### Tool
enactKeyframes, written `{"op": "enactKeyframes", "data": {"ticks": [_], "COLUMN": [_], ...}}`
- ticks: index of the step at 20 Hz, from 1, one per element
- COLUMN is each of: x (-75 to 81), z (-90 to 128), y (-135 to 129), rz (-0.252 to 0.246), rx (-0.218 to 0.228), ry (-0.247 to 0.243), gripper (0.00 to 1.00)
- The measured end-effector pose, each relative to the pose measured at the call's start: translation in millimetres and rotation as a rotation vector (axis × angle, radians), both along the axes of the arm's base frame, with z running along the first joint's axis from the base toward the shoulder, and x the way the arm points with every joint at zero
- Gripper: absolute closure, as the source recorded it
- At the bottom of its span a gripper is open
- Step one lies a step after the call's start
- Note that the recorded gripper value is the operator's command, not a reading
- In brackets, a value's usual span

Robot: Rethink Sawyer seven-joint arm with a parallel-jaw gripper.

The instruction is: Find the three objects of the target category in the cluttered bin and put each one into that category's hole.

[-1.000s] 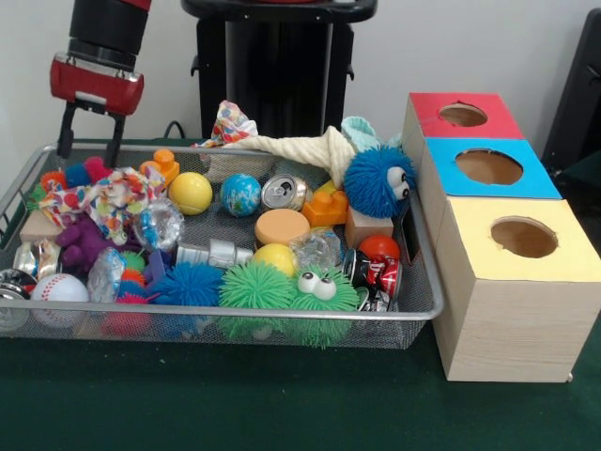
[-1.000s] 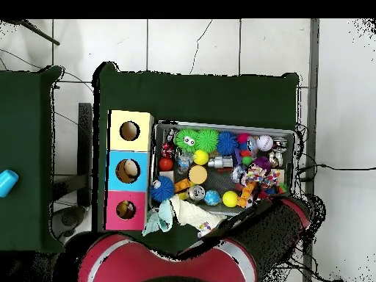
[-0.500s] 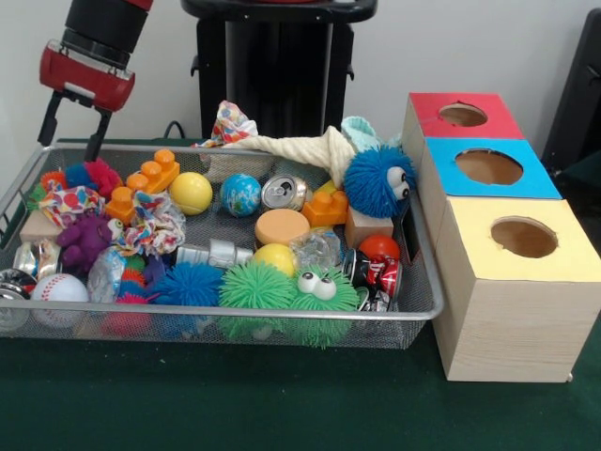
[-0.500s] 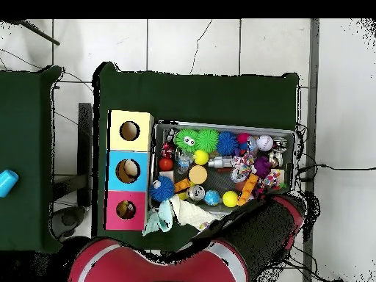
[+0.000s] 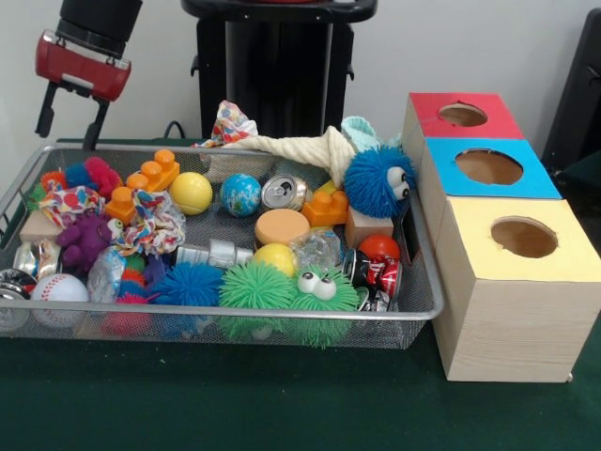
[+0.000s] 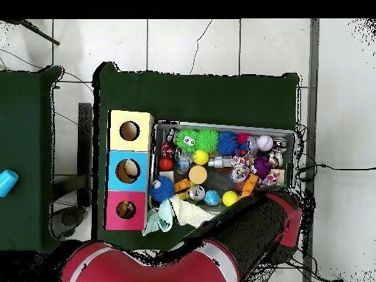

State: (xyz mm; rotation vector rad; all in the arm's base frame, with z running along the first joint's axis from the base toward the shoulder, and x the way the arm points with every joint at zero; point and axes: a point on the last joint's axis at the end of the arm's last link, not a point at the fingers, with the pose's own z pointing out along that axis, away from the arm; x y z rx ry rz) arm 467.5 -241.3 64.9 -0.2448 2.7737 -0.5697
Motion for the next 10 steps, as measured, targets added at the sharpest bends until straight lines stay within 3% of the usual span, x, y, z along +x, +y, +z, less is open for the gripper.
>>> {"op": "enactKeyframes", "data": {"ticks": [4, 10], "x": [5.2, 8.6], "z": [1.9, 1.9], "y": [5.1, 9.5], "rz": [-0.005, -0.059], "rx": [0.033, 0.07], "ry": [0.011, -0.01], "gripper": [0.0, 0.0]}}
